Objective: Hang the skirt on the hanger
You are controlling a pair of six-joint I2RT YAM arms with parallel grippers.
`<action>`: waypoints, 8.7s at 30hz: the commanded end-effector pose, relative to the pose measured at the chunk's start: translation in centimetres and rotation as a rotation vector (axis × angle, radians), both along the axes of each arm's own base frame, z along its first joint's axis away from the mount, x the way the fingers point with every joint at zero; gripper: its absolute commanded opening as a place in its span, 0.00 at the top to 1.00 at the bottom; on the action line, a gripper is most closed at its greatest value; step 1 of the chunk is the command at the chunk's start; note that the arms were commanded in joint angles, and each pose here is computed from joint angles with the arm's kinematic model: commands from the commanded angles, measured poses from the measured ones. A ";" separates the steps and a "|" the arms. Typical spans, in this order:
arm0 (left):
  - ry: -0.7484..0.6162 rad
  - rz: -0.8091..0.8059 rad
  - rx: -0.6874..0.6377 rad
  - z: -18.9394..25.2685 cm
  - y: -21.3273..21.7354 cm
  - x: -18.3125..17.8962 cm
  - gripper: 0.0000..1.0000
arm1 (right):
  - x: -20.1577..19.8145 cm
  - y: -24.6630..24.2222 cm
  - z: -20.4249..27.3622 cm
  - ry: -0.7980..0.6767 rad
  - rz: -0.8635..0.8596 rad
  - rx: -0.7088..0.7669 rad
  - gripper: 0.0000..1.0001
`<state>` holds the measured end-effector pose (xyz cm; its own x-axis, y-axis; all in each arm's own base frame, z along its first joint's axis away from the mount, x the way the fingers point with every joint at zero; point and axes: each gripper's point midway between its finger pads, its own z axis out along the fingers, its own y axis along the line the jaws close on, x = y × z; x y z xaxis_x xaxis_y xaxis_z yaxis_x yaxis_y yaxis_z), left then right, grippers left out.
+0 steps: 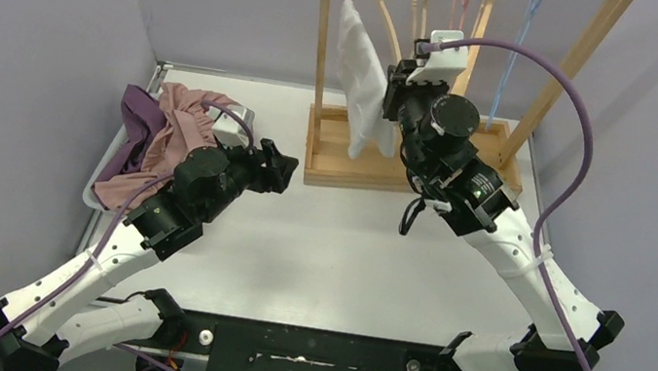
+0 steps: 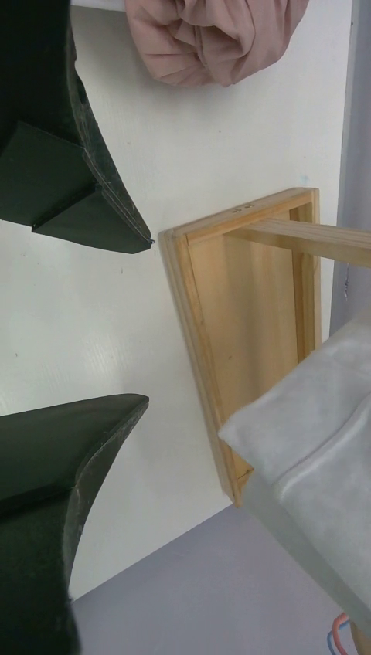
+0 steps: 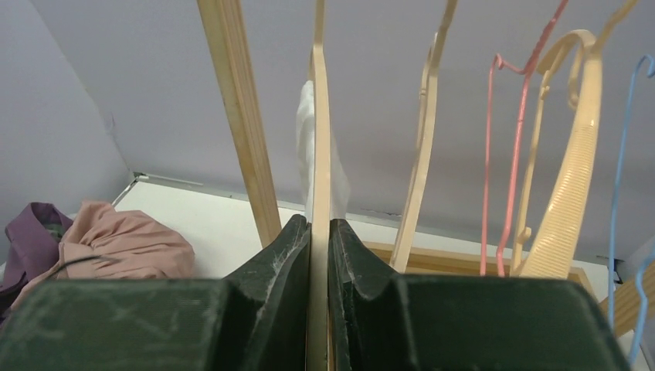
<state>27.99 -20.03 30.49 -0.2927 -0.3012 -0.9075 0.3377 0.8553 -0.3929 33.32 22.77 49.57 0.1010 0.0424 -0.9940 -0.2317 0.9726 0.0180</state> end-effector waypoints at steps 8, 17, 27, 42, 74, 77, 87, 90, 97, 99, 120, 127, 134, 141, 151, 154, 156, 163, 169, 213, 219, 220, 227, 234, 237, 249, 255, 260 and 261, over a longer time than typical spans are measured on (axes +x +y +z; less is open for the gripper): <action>0.014 0.071 -0.076 0.4 1.7 1.3 0.33 | 4.2 1.7 2.5 -0.020 0.157 0.120 1.00; 0.051 0.192 -0.088 0.2 5.8 3.0 0.33 | 4.5 5.2 -0.2 0.058 0.292 0.077 0.94; 0.242 0.198 -0.090 -1.6 9.5 5.3 0.10 | 1.7 4.6 1.9 0.040 0.385 0.097 0.25; 0.540 0.604 -0.170 -8.6 23.0 7.3 0.16 | -9.3 1.1 -4.8 0.001 0.621 0.036 0.17; 0.224 0.416 -0.381 -9.0 22.5 21.1 0.57 | -5.9 -1.2 -16.4 0.205 0.381 0.019 0.19; 0.281 0.462 -0.356 -10.5 23.3 21.3 0.58 | -5.7 -1.6 -16.4 0.203 0.362 0.020 0.19; 0.159 0.449 -0.290 -2.2 23.1 18.4 1.00 | -5.3 -3.1 -15.6 0.208 0.269 0.071 0.20; 0.040 0.461 -0.252 4.3 23.0 15.5 1.00 | -5.3 -3.8 -15.2 0.220 0.229 0.114 0.20; -0.204 0.461 -0.172 19.0 22.3 8.0 1.00 | -5.4 -5.6 -14.1 0.247 0.140 0.210 0.20; -0.269 0.411 -0.168 23.0 21.1 6.0 1.00 | -5.6 -6.1 -13.5 0.257 0.113 0.238 0.20; -0.131 -0.325 -0.555 22.3 3.8 -3.5 1.00 | -8.5 -10.7 -13.7 0.366 -0.068 0.433 0.21; 0.247 -0.329 -0.548 4.9 -5.5 -1.9 1.00 | -9.2 -12.0 -18.2 0.456 -0.159 0.461 0.21; 0.469 -0.383 -0.290 -7.2 -17.5 -3.2 0.98 | -10.3 -12.7 -22.7 0.555 -0.228 0.487 0.21; 0.527 -0.375 -0.168 -9.6 -17.7 -2.8 0.42 | -11.6 -13.2 -25.3 0.602 -0.237 0.502 0.19; 0.536 -0.263 -0.179 -7.8 -8.3 -4.2 0.36 | -12.1 -6.6 -24.9 0.677 0.115 0.432 0.16; 0.551 -0.171 -0.156 -9.0 -5.3 -5.0 0.37 | -11.7 -3.9 -24.7 0.718 0.205 0.436 0.17; 0.589 -0.079 -0.118 -10.9 -3.1 -5.5 0.38 | -11.4 -2.2 -24.8 0.744 0.234 0.445 0.18; 0.750 0.041 -0.067 -15.9 -0.5 -7.6 0.45 | -10.6 1.7 -27.9 0.827 0.125 0.374 0.24; 0.798 0.104 -0.036 -18.3 0.1 -7.2 0.54 | -9.5 0.5 -31.3 0.865 -0.037 0.313 0.38; 0.511 -0.084 -0.112 8.5 1.3 -6.4 1.00 | -13.8 -10.0 -8.4 0.593 -0.031 0.232 1.00; 0.702 -0.027 -0.026 0.6 1.6 -6.8 1.00 | -14.2 -9.2 -16.8 0.822 -0.154 0.158 1.00; 0.725 -0.024 -0.022 -0.9 1.5 -6.8 1.00 | -14.0 -9.0 -18.7 0.838 -0.155 0.142 1.00; 0.900 -0.039 -0.055 -13.6 -0.4 -6.7 1.00 | -11.5 -8.1 -29.9 0.926 -0.105 0.140 1.00; 1.001 -0.008 -0.015 -20.5 -0.1 -6.7 0.99 | -11.4 -8.4 -36.3 0.971 -0.120 0.140 1.00; 0.988 -0.011 -0.010 -20.2 0.2 -6.2 0.86 | -11.3 -8.6 -36.2 0.928 -0.103 0.167 1.00; 0.706 -0.066 -0.034 -11.7 2.9 -3.9 0.55 | -12.4 -9.5 -24.3 0.707 0.044 0.189 0.48; 0.527 -0.094 -0.071 -6.8 2.8 -2.4 0.53 | -12.0 -11.4 -13.4 0.439 0.052 0.258 0.58; 0.409 -0.166 -0.140 -2.8 1.6 -2.2 0.52 | -10.8 -13.2 -5.3 0.283 -0.037 0.329 0.68; 0.392 -0.177 -0.149 -2.1 1.5 -2.2 0.51 | -10.4 -13.1 -4.2 0.273 -0.042 0.331 0.68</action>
